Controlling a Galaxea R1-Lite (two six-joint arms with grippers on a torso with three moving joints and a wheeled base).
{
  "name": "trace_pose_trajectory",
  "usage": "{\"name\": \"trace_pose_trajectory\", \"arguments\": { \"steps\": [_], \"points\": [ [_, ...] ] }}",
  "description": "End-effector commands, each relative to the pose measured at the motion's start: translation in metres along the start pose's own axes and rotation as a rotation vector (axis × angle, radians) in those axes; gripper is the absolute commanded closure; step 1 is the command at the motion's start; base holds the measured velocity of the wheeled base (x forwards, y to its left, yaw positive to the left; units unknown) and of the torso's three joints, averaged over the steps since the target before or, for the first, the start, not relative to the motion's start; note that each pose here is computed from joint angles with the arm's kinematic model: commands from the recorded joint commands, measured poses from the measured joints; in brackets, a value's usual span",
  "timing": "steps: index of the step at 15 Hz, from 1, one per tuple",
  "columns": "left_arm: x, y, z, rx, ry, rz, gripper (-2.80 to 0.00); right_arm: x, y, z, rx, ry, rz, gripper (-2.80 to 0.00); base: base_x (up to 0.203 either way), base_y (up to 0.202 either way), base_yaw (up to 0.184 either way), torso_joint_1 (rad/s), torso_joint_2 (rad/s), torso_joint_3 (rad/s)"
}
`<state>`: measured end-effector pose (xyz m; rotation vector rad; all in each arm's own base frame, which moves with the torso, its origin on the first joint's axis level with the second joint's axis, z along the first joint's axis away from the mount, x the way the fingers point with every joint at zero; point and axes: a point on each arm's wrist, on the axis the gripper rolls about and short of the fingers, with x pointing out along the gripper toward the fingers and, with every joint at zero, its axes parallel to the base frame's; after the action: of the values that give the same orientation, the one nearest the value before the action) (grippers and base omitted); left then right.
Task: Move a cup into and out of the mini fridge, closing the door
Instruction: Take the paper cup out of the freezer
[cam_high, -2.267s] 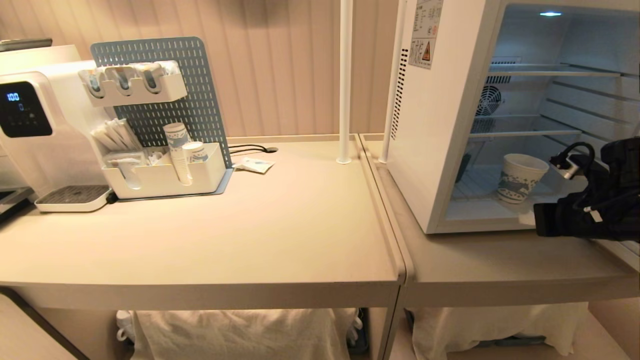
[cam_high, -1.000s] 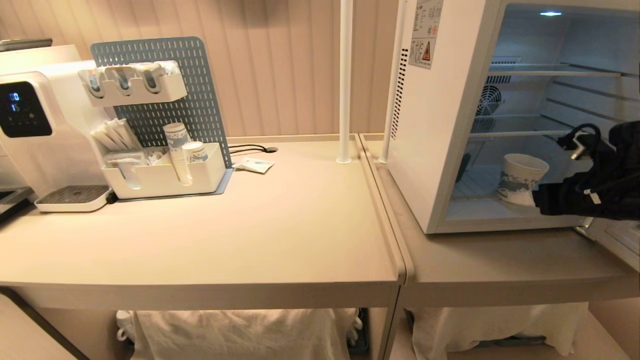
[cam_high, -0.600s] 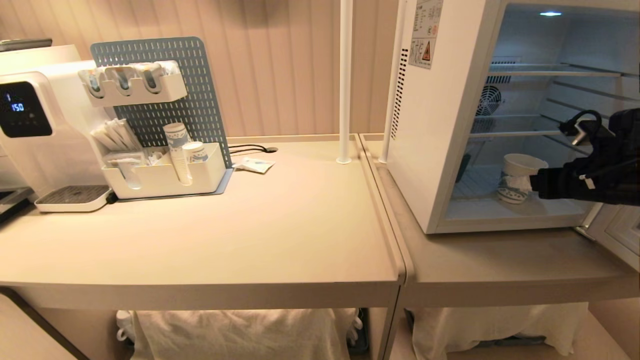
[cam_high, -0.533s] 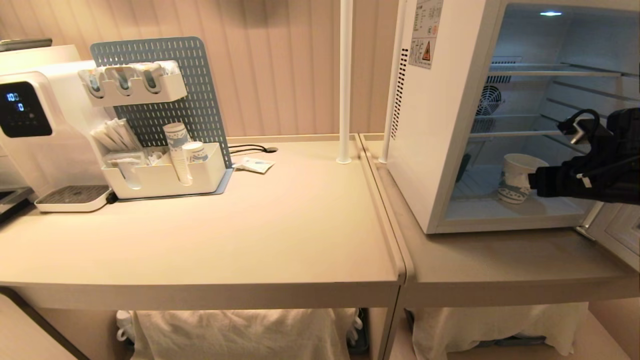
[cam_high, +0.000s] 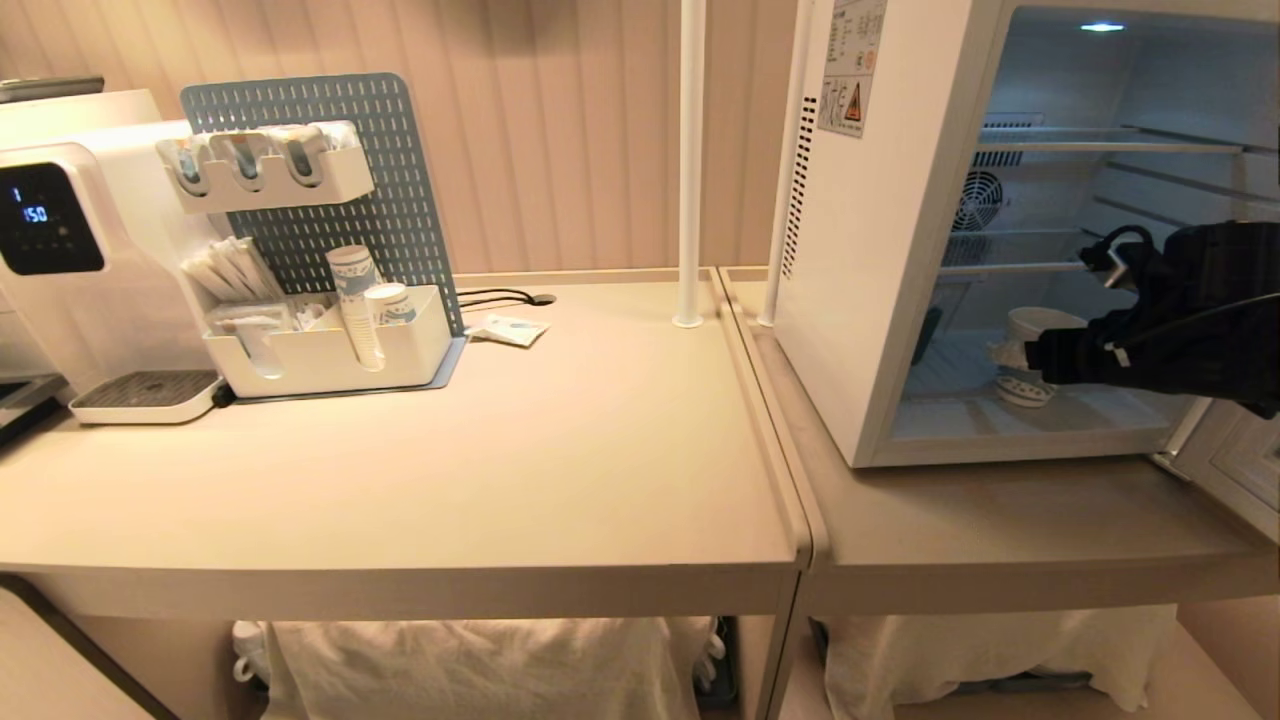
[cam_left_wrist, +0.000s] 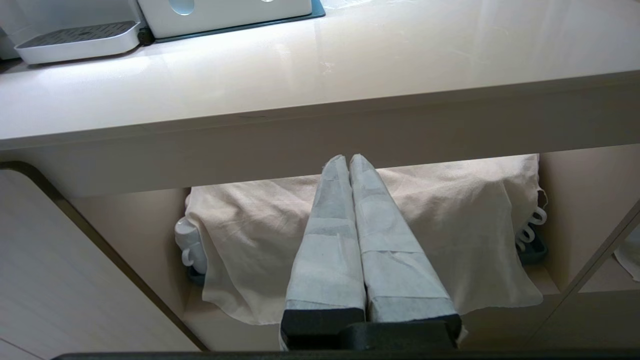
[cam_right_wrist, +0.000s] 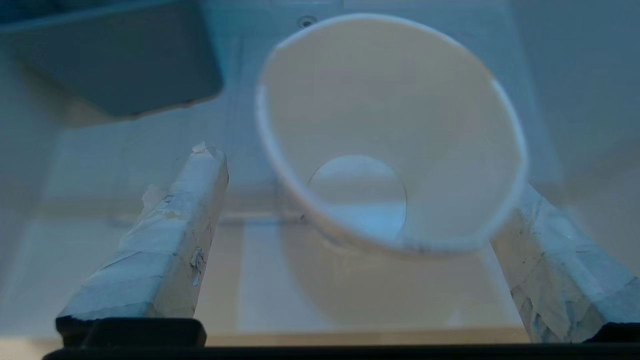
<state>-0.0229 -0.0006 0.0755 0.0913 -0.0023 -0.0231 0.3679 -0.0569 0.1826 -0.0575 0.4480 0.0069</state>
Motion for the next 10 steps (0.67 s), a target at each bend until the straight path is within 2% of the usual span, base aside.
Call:
{"name": "trace_pose_trajectory", "arguments": {
  "steps": [1,3,10],
  "points": [
    [0.000,0.000,0.000,0.001,0.000,0.000,0.00,0.016,-0.004,-0.008,0.007,0.028,-0.001,-2.80,0.000,0.000,0.000,0.000,0.00,0.000],
    [0.000,0.000,0.000,0.001,0.000,0.000,0.00,0.025,-0.005,-0.011,0.010,0.040,-0.001,-2.80,0.000,0.000,0.000,0.000,0.00,0.000],
    [0.000,0.000,0.000,0.001,0.000,0.000,0.00,0.032,-0.010,-0.005,0.008,0.000,-0.011,-2.80,0.000,0.000,0.000,0.000,0.00,0.000]
  ]
}}
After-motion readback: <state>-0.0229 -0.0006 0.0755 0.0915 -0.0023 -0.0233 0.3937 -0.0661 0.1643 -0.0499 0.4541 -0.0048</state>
